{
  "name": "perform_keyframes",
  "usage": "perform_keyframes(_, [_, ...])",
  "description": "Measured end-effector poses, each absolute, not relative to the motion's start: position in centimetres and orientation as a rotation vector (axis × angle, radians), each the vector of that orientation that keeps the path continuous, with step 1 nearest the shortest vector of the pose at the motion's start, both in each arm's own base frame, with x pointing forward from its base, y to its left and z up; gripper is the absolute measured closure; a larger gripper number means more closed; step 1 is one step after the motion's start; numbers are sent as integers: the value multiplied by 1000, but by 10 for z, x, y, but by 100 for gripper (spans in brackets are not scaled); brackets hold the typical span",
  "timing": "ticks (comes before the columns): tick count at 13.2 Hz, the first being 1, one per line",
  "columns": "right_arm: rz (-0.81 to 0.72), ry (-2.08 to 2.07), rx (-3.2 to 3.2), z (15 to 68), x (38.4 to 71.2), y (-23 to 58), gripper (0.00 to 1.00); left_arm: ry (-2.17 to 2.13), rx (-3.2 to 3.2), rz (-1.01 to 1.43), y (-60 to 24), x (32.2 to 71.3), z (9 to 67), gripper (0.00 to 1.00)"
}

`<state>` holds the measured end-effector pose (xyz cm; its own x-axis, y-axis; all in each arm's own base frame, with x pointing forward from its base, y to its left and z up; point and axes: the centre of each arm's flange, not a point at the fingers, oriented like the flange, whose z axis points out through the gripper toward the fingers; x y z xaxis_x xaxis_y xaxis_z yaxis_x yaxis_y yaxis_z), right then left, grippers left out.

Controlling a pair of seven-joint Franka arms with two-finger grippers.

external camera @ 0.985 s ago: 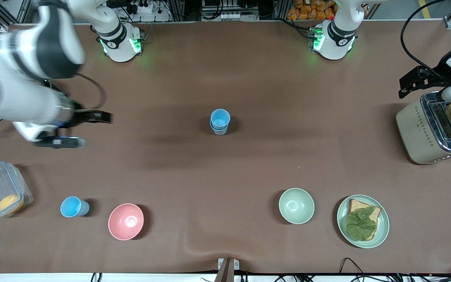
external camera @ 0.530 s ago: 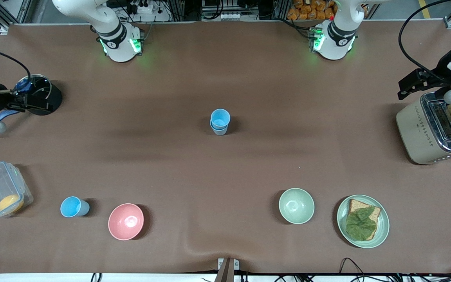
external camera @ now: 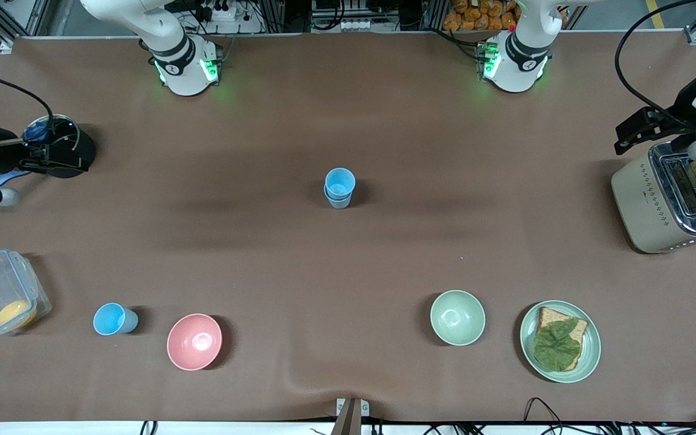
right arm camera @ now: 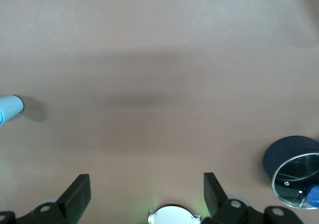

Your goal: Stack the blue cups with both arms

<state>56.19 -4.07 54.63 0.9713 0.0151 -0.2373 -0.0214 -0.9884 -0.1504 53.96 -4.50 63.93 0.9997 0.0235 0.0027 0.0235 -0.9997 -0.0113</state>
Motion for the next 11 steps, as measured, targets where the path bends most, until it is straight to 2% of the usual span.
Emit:
perform_keyframes(3, [292, -6, -3018, 566, 560, -27, 0, -38, -3130, -4, -45, 540, 639, 0])
perform_keyframes(7, [193, 33, -3056, 610, 538, -7, 0, -40, -3130, -1, -44, 540, 638, 0])
perform_keyframes(11, [181, 49, -3056, 618, 525, -13, 0, -41, -3130, -1, -43, 540, 638, 0])
